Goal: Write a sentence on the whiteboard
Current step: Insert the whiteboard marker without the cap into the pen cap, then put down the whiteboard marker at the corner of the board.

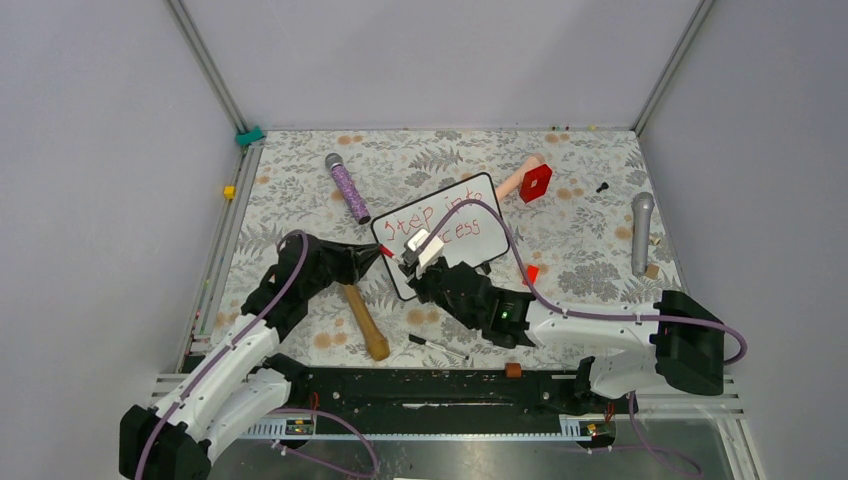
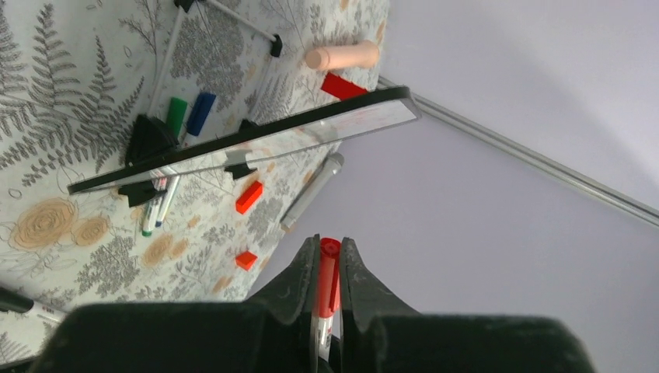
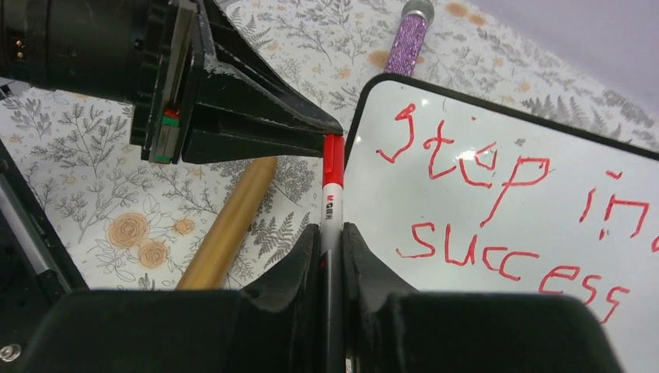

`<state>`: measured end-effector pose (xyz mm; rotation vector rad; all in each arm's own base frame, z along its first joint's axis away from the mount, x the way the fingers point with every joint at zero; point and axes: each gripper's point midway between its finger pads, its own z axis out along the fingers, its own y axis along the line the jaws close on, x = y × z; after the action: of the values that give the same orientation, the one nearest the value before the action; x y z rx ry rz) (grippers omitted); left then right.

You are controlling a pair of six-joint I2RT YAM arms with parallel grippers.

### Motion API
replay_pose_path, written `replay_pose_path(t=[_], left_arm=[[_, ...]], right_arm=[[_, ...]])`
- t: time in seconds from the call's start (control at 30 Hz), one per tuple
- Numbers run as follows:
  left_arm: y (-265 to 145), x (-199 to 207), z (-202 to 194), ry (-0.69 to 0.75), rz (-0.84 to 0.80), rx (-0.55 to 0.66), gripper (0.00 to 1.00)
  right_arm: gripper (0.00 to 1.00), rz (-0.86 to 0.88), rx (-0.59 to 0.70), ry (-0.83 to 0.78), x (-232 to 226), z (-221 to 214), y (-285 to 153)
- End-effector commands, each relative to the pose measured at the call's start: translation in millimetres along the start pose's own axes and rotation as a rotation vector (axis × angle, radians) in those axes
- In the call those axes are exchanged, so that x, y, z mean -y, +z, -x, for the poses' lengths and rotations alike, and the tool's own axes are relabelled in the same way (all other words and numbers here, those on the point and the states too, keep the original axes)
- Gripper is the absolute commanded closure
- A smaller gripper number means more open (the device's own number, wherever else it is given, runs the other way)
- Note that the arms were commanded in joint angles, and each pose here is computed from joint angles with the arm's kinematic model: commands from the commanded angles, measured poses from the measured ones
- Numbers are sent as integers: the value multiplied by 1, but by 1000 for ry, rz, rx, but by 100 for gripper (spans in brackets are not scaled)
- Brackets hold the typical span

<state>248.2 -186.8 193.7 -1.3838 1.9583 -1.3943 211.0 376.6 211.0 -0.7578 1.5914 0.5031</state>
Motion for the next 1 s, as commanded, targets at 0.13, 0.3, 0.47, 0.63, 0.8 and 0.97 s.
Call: replay_pose_path(t=[0.13,0.3,0.47,0.63,0.8,0.97], left_arm=[[-30,-19,-94,-10,120,-422,100],[-35,-18,-65,111,118,-226,86],[-38,-22,-45,198,122,-141,43],[-35,-24,-29,326,119,-108,33],[-41,-11,-10,593,66,-10,31],[-52,-2,7,776,18,86,26]], right_arm=[[100,97,145,246,0,61,16],[100,94,78,330,18,52,2],[100,99,-89,420,31,17,-25],[100,57,-302,449,44,-29,-58],[100,121,-456,565,34,-70,-90],[100,96,-534,652,34,-109,-104]])
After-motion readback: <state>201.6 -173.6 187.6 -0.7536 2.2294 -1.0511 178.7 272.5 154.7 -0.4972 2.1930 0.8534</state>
